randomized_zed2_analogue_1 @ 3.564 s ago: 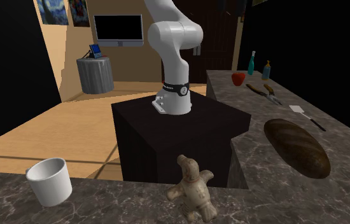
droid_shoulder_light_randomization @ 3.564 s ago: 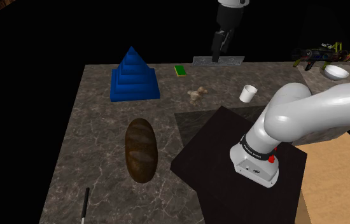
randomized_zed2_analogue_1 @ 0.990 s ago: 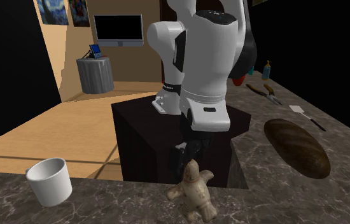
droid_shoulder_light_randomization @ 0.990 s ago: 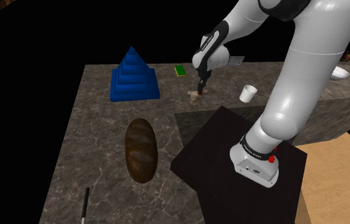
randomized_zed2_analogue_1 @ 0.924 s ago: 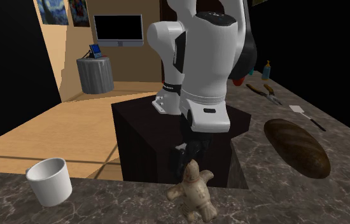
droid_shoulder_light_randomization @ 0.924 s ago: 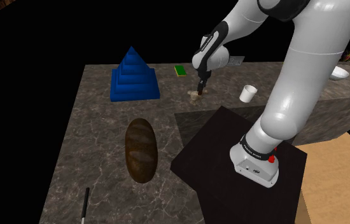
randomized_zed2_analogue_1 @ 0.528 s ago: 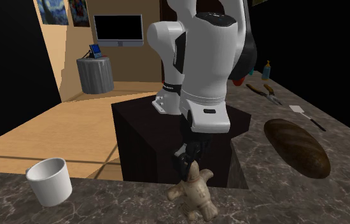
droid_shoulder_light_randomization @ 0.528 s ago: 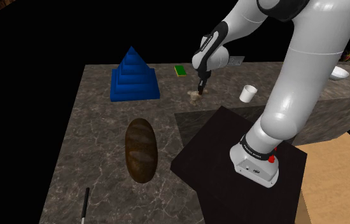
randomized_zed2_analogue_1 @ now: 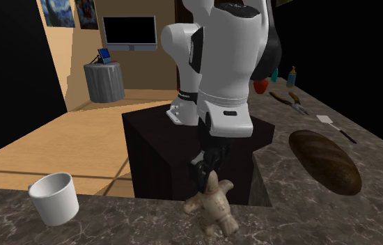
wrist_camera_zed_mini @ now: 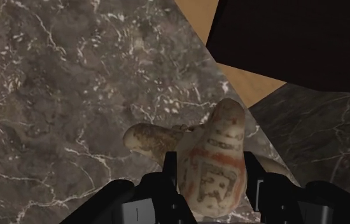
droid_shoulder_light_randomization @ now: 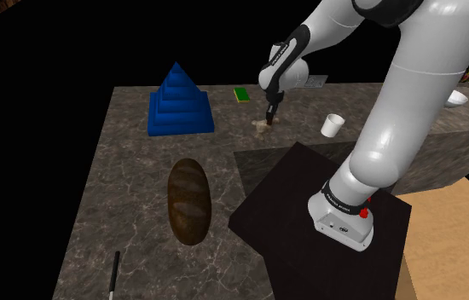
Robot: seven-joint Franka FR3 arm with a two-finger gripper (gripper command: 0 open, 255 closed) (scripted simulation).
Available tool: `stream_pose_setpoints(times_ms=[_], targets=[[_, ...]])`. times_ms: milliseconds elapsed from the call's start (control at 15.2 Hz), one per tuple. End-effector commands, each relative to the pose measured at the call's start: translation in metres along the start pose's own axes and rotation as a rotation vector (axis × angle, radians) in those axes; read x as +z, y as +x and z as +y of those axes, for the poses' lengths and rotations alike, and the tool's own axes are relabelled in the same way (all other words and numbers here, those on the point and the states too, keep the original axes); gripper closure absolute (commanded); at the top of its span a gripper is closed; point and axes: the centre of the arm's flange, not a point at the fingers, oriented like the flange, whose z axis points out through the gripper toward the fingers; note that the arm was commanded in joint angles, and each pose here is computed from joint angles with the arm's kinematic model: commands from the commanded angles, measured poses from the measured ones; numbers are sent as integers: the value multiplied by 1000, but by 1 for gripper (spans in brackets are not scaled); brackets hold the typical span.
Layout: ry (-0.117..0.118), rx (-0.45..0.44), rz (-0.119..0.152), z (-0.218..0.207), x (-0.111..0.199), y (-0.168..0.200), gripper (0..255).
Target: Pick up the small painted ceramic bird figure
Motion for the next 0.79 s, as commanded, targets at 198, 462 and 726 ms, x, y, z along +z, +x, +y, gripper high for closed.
stream_pose_setpoints(times_ms=[198, 462, 726], targets=[[0, 0, 0, 1, -27, -3, 255], [0, 0, 0, 2, -48, -5, 255], [0, 0, 0, 2, -64, -7, 255]])
